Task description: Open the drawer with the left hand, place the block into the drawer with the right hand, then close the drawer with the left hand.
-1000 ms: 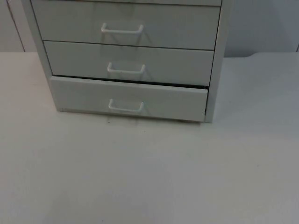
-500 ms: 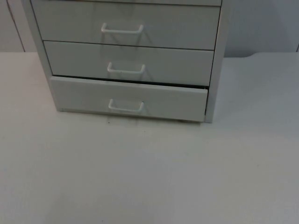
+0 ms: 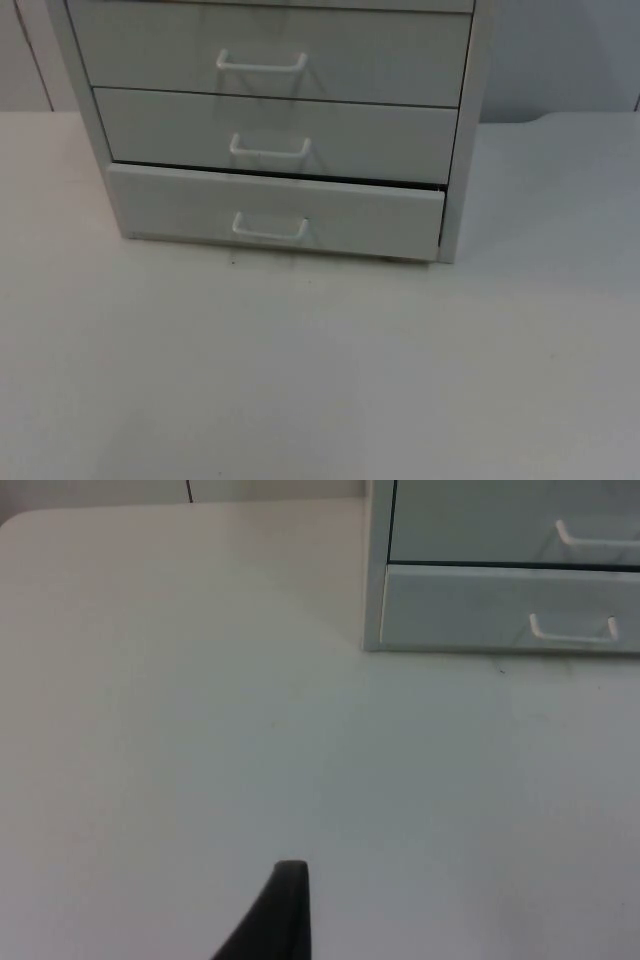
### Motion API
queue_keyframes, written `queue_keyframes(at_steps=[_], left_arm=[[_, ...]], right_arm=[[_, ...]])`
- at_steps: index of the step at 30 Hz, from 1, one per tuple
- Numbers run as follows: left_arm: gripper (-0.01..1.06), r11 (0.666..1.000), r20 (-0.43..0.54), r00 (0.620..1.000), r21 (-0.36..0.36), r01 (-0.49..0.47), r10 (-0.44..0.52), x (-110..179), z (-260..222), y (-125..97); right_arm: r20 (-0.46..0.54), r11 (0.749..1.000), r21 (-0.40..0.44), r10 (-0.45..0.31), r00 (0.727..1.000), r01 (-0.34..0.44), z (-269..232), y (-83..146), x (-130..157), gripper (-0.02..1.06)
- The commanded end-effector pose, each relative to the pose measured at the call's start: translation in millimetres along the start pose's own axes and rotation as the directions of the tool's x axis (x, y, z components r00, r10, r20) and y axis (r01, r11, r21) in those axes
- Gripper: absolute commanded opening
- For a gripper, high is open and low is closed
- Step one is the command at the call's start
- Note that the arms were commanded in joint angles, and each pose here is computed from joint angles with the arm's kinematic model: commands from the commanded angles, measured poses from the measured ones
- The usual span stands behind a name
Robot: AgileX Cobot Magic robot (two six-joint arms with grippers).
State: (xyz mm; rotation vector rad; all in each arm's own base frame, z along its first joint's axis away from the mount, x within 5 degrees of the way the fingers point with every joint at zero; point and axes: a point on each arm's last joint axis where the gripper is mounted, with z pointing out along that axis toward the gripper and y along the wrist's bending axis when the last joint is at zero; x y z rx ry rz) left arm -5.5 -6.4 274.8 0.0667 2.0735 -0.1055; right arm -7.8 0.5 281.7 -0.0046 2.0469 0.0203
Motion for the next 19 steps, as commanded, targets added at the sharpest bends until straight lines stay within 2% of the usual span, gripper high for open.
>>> queue_keyframes(at_steps=[1,15,19], left_arm=[[1.05,1.000,0.012,1.000,0.004,0.012,-0.012,-0.1,0.6,-0.5],[1.05,1.000,0.012,1.000,0.004,0.012,-0.012,-0.1,0.6,-0.5],[1.05,0.999,0.015,0.999,-0.030,0.031,-0.031,-0.2,0.8,-0.7]], right_arm=[[0.001,1.000,0.021,0.020,1.000,-0.020,1.1,0.3,1.3,1.05],[0.002,0.999,0.034,0.026,1.000,-0.027,1.1,0.4,1.3,1.05],[0.002,0.999,0.034,0.026,1.000,-0.027,1.1,0.4,1.3,1.05]])
